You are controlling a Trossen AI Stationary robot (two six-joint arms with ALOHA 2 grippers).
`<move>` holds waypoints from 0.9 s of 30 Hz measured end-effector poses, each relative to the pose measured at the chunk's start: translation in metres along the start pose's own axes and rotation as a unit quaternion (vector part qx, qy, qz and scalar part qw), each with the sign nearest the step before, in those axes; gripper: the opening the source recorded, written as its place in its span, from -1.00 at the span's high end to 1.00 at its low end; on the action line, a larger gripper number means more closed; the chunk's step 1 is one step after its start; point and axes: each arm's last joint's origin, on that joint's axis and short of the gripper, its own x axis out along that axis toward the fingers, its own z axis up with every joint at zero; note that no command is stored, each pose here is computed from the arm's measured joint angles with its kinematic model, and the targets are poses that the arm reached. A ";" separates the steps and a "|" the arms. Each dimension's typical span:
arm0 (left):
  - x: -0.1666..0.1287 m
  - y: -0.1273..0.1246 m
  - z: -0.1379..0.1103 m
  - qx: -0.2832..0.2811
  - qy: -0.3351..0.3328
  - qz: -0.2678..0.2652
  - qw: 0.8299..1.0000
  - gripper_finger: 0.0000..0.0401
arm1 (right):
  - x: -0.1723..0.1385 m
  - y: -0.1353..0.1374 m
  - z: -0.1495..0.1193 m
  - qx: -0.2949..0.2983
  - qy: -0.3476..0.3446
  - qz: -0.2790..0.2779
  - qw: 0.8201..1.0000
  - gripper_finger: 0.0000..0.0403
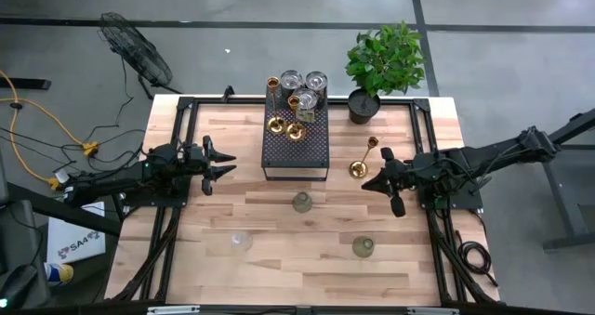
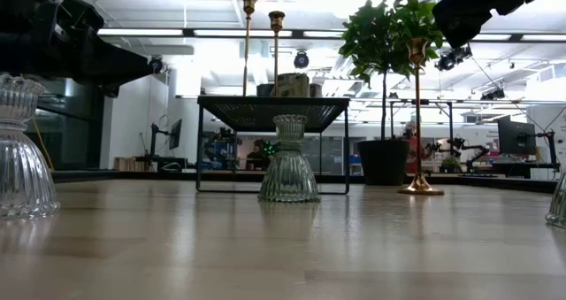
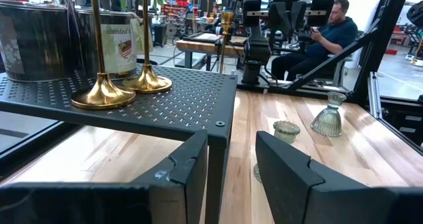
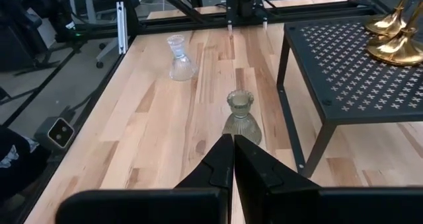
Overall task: Pick & Place candle stick holders
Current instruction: Put the gold candle holder on the shelf
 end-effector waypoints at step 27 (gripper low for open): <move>0.000 0.000 0.000 0.000 0.000 0.000 1.000 0.38 | -0.019 -0.017 -0.028 0.116 0.106 -0.133 0.979 0.98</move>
